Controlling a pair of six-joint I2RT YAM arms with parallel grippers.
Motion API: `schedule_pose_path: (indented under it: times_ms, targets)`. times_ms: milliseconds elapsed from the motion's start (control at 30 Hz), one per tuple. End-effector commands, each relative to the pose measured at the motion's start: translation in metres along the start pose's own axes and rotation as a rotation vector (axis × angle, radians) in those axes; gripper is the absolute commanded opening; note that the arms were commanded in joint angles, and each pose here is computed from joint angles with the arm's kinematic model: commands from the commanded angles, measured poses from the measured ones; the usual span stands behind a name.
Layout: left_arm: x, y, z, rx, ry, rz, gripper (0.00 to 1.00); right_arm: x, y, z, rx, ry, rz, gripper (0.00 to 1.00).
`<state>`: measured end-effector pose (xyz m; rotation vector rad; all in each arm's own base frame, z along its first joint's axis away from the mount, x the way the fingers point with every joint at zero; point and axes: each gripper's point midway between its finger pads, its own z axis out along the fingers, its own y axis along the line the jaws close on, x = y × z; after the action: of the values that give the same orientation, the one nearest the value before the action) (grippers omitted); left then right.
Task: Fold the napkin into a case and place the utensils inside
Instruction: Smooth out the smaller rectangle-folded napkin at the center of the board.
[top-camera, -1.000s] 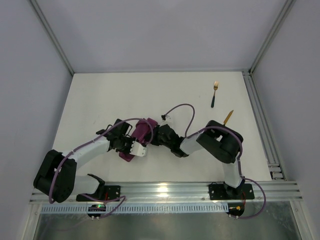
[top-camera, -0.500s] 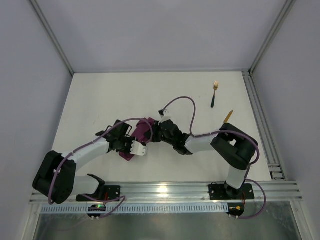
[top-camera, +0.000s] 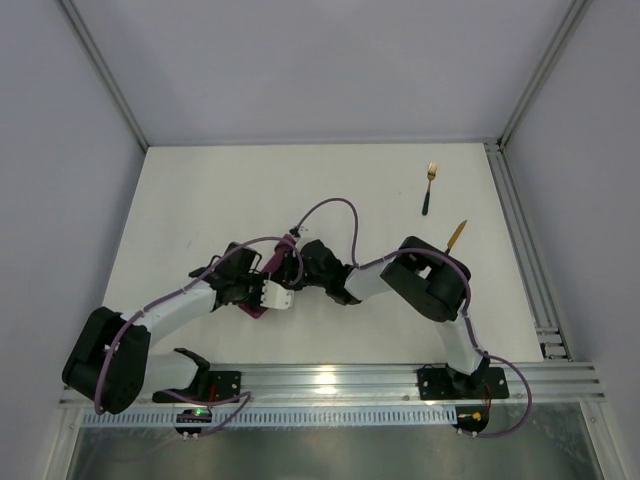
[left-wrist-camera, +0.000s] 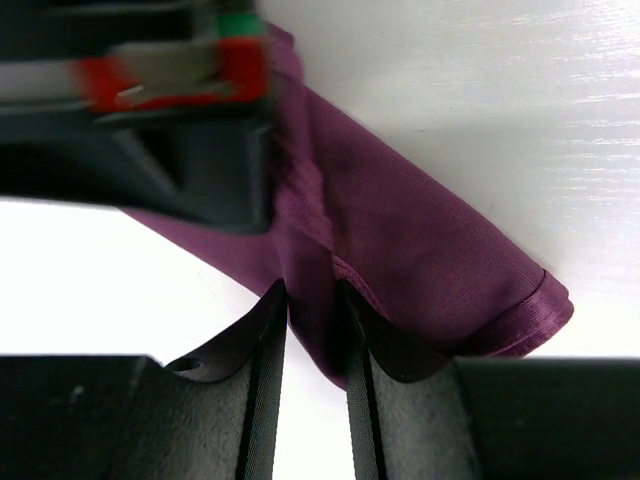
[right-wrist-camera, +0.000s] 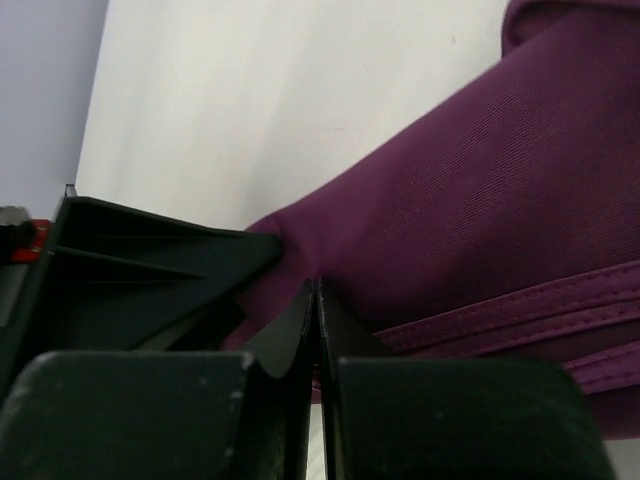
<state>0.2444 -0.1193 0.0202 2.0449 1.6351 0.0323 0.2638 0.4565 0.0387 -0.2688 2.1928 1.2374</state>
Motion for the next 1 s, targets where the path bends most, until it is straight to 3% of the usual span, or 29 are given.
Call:
schedule_pose_path:
  times_ms: [0, 367, 567, 700, 967]
  targets:
    - [0.002, -0.018, 0.001, 0.061, -0.014, -0.089, 0.30, 0.012, 0.000, 0.004, -0.006, 0.046, 0.027, 0.04]
    - [-0.004, -0.019, -0.031, 0.170, -0.114, -0.173, 0.34, 0.026, -0.025, 0.000, 0.070, 0.052, 0.079, 0.04]
    - [-0.003, -0.006, -0.051, 0.155, -0.158, -0.334, 0.34, 0.021, -0.019, 0.000, 0.046, 0.032, 0.085, 0.04]
    - [0.009, -0.010, -0.040, 0.115, -0.113, -0.427, 0.36, 0.019, -0.017, -0.001, 0.037, 0.024, 0.083, 0.04]
    - [0.008, -0.011, -0.021, 0.125, -0.113, -0.458, 0.37, 0.018, -0.013, -0.001, 0.004, 0.007, 0.093, 0.04]
